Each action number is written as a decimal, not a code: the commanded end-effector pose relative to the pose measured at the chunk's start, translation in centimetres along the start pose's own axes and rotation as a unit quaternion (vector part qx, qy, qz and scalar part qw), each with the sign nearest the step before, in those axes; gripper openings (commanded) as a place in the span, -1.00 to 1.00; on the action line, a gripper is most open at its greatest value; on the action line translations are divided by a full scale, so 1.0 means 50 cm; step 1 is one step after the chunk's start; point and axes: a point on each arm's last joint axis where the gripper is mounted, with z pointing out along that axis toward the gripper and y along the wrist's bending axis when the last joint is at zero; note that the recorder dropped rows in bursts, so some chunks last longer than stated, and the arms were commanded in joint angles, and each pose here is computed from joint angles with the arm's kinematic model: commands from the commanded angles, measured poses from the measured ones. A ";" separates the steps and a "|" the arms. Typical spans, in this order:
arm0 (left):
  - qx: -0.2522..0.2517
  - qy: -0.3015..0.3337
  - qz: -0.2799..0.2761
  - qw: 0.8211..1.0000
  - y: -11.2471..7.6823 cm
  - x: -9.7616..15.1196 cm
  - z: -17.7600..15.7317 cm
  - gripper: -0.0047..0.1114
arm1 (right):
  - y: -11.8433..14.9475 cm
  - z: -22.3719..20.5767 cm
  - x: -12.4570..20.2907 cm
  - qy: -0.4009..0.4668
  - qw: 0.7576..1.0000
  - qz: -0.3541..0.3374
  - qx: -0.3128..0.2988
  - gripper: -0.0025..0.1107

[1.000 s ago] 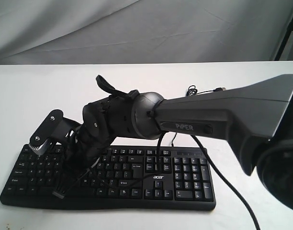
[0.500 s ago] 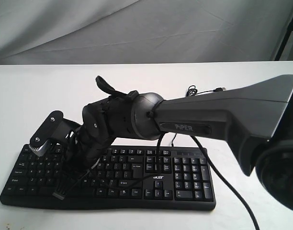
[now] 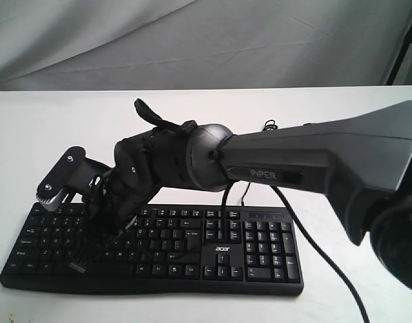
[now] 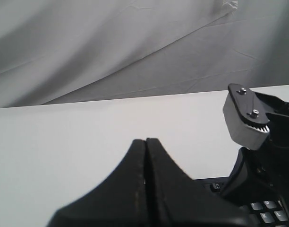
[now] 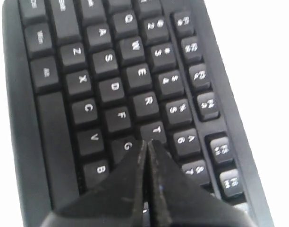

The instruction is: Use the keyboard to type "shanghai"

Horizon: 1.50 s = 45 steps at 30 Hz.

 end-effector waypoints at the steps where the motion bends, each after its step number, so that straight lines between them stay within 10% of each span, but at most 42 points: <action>1: -0.001 -0.006 -0.006 1.000 0.000 -0.001 0.000 -0.92 | -0.006 -0.012 -0.031 -0.025 0.999 -0.017 0.011 -0.96; 45: -0.001 -0.006 -0.006 1.000 0.000 -0.001 0.000 -0.92 | 0.039 0.064 -0.107 -0.086 0.996 -0.024 -0.024 -0.96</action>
